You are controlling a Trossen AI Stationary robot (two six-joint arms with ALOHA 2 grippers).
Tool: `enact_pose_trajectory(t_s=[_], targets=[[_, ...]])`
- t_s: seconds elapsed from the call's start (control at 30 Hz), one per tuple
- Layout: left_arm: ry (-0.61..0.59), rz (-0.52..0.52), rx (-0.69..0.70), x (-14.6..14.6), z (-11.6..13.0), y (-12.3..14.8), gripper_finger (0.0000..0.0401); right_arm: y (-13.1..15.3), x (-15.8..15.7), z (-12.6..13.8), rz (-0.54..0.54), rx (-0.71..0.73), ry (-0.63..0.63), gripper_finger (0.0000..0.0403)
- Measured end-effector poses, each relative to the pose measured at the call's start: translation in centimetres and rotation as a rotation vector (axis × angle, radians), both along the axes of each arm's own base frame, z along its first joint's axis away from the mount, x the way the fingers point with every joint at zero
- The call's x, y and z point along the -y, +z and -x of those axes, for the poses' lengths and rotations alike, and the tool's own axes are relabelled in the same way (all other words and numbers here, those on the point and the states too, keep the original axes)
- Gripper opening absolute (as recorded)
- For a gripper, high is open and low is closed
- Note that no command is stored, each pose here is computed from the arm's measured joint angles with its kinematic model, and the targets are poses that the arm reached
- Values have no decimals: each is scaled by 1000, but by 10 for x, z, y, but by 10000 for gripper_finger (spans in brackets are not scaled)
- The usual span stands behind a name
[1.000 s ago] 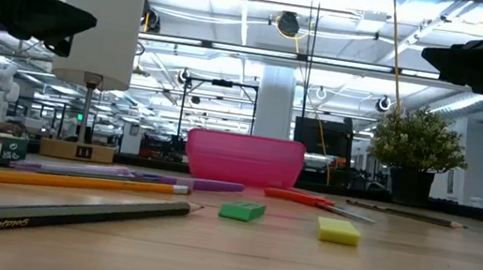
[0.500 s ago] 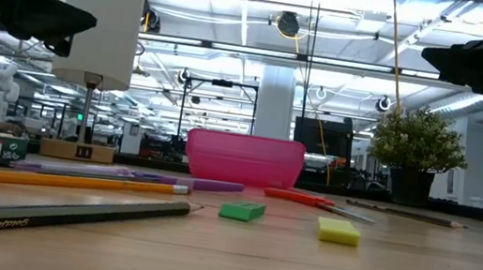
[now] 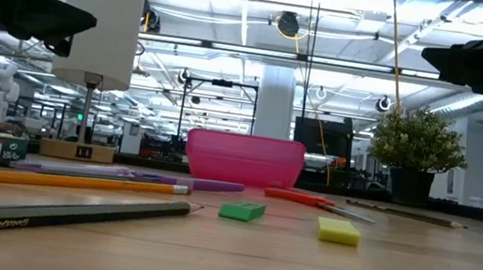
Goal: Pack school essentials
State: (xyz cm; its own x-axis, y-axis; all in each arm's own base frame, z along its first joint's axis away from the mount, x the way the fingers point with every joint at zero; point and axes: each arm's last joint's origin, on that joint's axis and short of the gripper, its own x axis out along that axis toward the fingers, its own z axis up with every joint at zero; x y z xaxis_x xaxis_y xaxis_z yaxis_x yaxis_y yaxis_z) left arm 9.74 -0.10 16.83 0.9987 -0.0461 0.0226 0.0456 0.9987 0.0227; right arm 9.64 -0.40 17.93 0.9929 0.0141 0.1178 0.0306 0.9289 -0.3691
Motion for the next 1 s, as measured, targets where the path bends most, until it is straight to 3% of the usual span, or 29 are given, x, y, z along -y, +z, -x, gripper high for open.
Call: enact_pose_trajectory(t_s=[0.73, 1.0], targets=[[-1, 34, 1, 0, 0, 0, 42, 0, 0, 0, 0, 0, 0, 0], [-69, 34, 148, 2, 4, 23, 42, 0, 0, 0, -70, -1, 8, 0]])
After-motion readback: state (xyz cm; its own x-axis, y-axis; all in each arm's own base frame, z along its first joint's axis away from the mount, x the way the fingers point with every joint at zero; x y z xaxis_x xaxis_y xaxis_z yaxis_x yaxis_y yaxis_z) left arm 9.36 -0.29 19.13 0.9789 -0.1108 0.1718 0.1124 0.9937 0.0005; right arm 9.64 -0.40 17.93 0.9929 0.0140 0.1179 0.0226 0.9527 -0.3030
